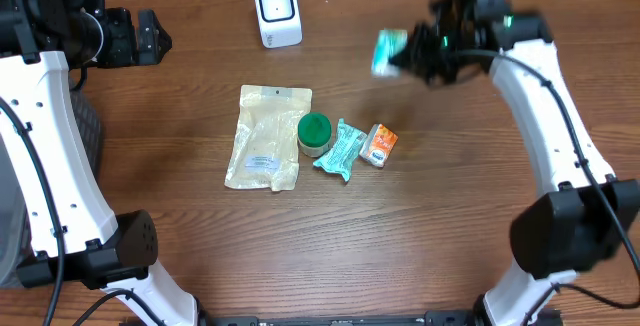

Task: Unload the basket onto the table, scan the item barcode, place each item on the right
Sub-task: 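Hold the teal box in front of the scanner window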

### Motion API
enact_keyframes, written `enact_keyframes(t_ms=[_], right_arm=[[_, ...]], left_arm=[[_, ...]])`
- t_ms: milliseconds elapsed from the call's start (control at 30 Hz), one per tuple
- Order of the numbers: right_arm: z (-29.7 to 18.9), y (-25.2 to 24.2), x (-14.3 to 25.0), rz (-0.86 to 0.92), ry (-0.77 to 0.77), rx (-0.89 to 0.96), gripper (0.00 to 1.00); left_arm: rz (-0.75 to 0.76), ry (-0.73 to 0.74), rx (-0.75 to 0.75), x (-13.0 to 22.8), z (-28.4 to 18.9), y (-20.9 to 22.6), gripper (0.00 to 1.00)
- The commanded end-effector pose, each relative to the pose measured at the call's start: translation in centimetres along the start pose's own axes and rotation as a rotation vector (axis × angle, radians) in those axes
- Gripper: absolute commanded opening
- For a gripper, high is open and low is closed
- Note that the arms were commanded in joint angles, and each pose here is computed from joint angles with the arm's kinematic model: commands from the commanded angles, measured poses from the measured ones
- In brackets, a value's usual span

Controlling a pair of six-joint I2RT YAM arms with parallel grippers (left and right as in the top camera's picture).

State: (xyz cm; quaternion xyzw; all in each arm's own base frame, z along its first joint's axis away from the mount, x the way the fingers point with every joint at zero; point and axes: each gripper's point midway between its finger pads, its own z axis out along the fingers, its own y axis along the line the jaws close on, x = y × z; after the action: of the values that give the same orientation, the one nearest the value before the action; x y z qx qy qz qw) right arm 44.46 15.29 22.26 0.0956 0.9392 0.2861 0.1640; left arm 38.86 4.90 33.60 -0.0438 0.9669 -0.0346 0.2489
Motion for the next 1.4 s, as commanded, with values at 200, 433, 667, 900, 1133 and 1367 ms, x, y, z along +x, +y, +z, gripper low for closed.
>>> enact_keyframes(t_ms=[200,433,667,900,1133,1367], right_arm=[[2.7,8.9,-8.4,-0.520,-0.450,0.393,0.04],[8.9,13.2,-10.6,-0.899,-0.700,0.702,0.04],[16.6,14.1,-11.8,-1.147,-0.770,0.728,0.04],[22.1,12.1,-11.4,-1.282,-0.697,0.669,0.04],[23.5,11.9,-10.5,-1.313,-0.658,0.625,0.04],[25.3,11.2,-8.6,-1.360,-0.544,0.559,0.04]], left_arm=[[0.011,0.005,-0.005,0.1,0.1,0.2,0.99],[0.012,0.005,-0.005,0.1,0.1,0.2,1.00],[0.012,0.005,-0.005,0.1,0.1,0.2,1.00],[0.012,0.005,-0.005,0.1,0.1,0.2,0.99],[0.011,0.005,-0.005,0.1,0.1,0.2,1.00],[0.011,0.005,-0.005,0.1,0.1,0.2,1.00]])
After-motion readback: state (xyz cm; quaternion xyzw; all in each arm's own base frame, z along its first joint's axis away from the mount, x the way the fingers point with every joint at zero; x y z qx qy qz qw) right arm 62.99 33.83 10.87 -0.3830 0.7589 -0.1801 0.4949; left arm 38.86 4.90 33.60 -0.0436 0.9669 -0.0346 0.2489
